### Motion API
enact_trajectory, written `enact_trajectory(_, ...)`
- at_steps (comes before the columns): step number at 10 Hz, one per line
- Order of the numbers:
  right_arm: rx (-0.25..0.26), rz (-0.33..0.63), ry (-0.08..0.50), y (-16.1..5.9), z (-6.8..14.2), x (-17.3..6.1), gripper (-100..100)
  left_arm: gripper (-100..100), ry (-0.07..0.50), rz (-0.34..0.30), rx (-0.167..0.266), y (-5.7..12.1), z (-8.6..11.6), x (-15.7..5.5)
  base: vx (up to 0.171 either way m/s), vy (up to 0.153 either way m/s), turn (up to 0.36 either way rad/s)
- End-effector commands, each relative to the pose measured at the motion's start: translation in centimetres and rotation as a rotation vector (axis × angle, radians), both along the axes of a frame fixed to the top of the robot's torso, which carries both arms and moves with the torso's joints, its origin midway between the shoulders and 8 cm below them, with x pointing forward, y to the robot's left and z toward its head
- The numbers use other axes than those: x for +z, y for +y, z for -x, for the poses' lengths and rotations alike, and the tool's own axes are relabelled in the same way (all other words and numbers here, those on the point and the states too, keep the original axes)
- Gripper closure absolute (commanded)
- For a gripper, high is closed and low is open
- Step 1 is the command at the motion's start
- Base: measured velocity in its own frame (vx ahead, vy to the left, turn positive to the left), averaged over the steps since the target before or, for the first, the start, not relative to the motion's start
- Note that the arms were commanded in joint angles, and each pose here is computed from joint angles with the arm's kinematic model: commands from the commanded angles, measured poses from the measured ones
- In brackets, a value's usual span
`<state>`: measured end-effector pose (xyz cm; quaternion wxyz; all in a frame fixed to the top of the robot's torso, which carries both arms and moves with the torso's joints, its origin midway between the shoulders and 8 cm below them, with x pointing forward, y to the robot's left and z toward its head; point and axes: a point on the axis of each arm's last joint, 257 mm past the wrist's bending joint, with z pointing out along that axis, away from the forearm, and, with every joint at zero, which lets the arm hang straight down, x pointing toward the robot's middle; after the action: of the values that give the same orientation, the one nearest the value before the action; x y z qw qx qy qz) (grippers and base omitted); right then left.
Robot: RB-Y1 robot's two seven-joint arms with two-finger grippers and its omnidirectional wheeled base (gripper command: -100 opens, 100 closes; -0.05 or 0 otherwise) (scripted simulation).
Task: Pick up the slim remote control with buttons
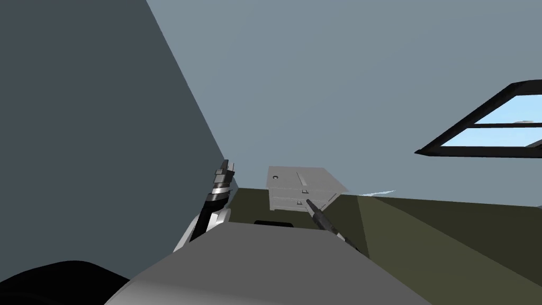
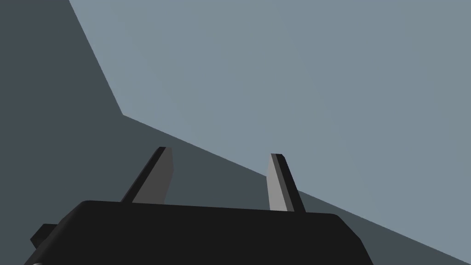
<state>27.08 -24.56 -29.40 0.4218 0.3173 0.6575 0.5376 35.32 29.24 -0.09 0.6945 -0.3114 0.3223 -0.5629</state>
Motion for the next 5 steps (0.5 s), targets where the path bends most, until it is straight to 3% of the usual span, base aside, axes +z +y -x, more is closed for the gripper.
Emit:
enact_trajectory(1,0.013,0.014,0.065,-0.2,1.4,-2.2,-100,0,0.0,0.0,0.0,0.0,0.0,0.0,-0.031,0.013,0.137)
enact_trajectory(2,0.033,0.021,0.145,-0.9,3.4,-4.5,-100,0,0.0,0.0,0.0,0.0,0.0,0.0,-0.02,0.025,0.284)
enact_trajectory(3,0.032,0.027,0.153,-1.1,3.6,-4.9,-100,0,0.0,0.0,0.0,0.0,0.0,0.0,-0.011,0.016,0.123)
enact_trajectory(4,0.048,0.038,0.236,-2.1,5.8,-7.3,-100,0,0.0,0.0,0.0,0.0,0.0,0.0,-0.002,0.028,0.32)
enact_trajectory(5,0.047,0.041,0.24,-2.2,5.9,-7.4,-100,0,0.0,0.0,0.0,0.0,0.0,0.0,0.002,0.015,0.137)
